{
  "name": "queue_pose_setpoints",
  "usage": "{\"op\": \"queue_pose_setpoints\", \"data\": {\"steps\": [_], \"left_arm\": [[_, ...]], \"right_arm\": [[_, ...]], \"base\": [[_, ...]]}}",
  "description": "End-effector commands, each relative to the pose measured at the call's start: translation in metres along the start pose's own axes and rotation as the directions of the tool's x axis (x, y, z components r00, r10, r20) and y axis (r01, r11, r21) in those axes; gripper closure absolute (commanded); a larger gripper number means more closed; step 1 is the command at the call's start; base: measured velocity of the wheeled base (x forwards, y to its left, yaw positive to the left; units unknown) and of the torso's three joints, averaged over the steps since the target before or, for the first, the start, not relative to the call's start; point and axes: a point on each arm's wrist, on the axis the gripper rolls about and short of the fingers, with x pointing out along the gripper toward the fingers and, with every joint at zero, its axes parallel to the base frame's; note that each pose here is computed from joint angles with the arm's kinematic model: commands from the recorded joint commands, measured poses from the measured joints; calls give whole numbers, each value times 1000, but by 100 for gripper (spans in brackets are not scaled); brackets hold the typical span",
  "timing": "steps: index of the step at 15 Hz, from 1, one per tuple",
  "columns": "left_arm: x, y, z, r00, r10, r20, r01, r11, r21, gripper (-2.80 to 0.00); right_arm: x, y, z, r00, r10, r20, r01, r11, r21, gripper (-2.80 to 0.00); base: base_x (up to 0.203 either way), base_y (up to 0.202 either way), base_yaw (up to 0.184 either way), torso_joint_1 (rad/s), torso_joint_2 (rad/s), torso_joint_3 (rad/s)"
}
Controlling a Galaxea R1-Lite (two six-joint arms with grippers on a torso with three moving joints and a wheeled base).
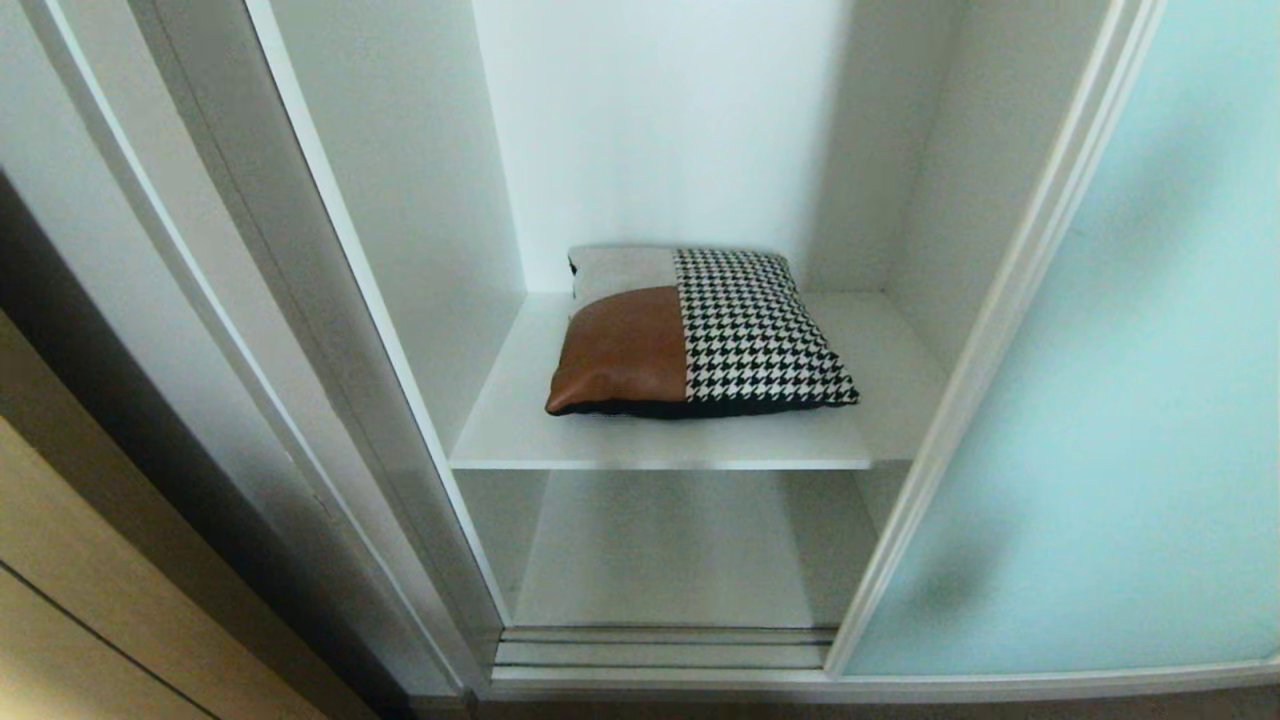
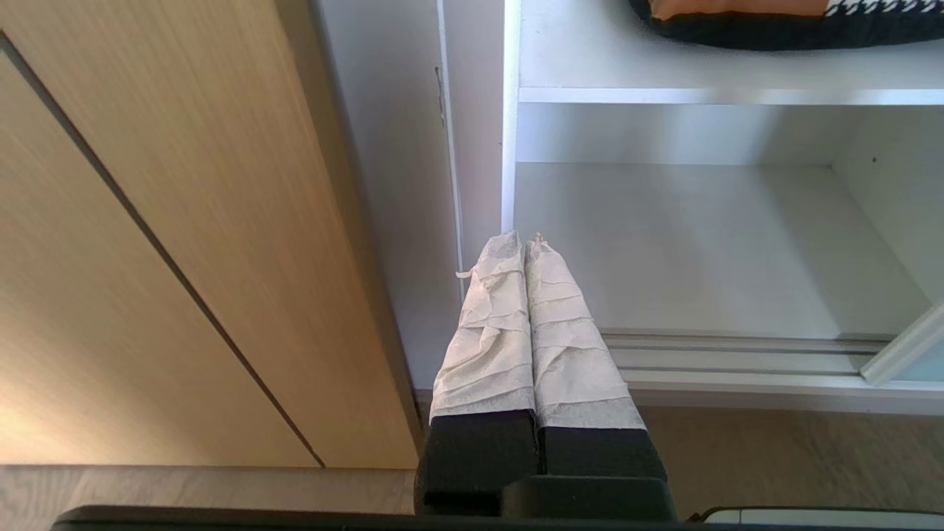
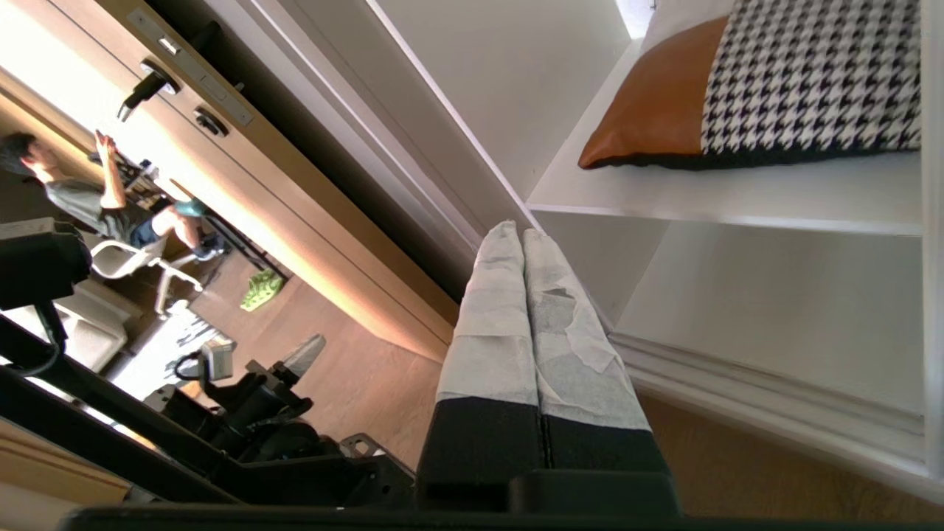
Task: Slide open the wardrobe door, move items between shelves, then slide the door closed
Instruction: Open the door
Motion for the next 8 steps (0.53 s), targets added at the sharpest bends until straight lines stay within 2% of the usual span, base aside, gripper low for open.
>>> {"op": "queue_pose_setpoints", "data": {"steps": [1, 2, 4, 6, 8], "left_arm": [[0, 0, 0, 1000, 0, -2, 0, 1000, 0, 0], [0, 0, 0, 1000, 0, -2, 0, 1000, 0, 0], [0, 0, 0, 1000, 0, -2, 0, 1000, 1, 0], [0, 0, 0, 1000, 0, -2, 0, 1000, 0, 0], [0, 0, 0, 1000, 0, -2, 0, 1000, 0, 0]], "right_arm": [[0, 2, 1, 1000, 2, 20, -1, 1000, -32, 0], [0, 1, 3, 999, -1, 34, 3, 999, -38, 0], [1, -6, 8, 994, -68, 91, 71, 997, -31, 0], [4, -7, 15, 996, -33, 82, 37, 998, -41, 0], [7, -9, 22, 998, -5, 70, 11, 997, -81, 0]], "base": [[0, 0, 0, 0, 0, 0], [0, 0, 0, 0, 0, 0], [0, 0, 0, 0, 0, 0], [0, 0, 0, 0, 0, 0], [0, 0, 0, 0, 0, 0]]}}
